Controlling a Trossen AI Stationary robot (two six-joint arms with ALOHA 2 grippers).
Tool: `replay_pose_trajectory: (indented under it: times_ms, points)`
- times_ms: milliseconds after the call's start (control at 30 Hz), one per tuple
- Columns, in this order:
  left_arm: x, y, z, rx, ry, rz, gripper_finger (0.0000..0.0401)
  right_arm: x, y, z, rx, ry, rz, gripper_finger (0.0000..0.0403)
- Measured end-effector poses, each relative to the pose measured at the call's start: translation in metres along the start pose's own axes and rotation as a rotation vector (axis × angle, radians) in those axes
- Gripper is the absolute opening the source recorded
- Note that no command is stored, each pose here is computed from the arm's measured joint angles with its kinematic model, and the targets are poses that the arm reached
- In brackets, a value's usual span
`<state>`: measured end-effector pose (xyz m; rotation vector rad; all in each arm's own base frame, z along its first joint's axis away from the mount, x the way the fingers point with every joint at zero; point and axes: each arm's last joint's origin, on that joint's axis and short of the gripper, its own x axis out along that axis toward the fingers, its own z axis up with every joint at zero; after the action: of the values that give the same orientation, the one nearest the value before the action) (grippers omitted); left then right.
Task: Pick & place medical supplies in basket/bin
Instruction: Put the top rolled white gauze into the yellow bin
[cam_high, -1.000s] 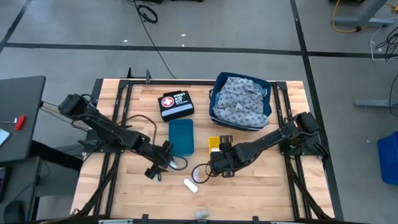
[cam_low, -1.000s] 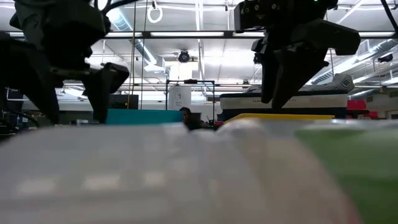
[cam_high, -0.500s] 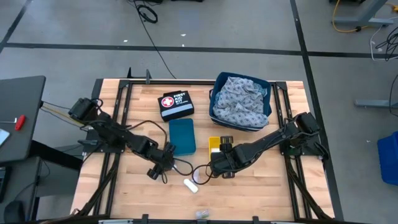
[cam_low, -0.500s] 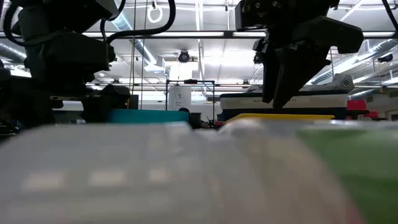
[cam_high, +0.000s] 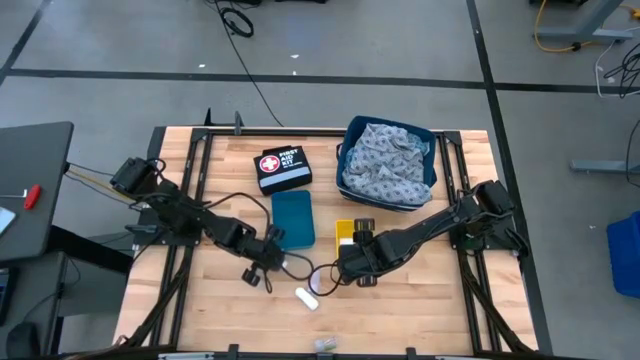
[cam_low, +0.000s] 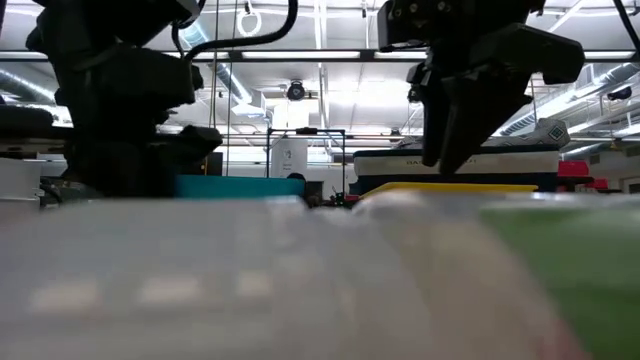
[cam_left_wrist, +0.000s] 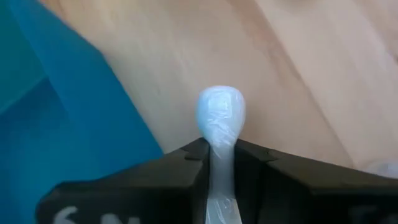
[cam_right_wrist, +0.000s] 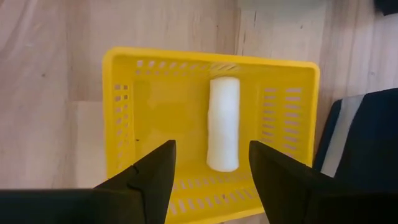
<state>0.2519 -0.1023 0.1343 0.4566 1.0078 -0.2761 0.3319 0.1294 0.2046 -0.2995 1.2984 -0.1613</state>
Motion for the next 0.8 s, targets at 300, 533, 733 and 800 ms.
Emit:
replay_pose_trajectory:
  times_ms: [300,533,733,800]
  points:
    - [-0.007,0.002,0.017,0.043,-0.051,0.018,0.0043,-0.002,0.005,-0.001,-0.008,-0.010,0.013,0.0210]
    - [-0.014,0.009,0.045,0.100,-0.255,0.060,0.0043,-0.005,0.013,0.009,-0.011,-0.123,0.044,0.0210]
    - [-0.016,0.022,0.056,0.085,-0.411,0.030,0.0043,-0.014,0.030,0.016,-0.041,-0.266,0.035,0.0203]
    - [-0.017,0.026,0.058,0.077,-0.443,0.027,0.0043,-0.021,0.036,0.016,-0.045,-0.312,0.036,0.0196]
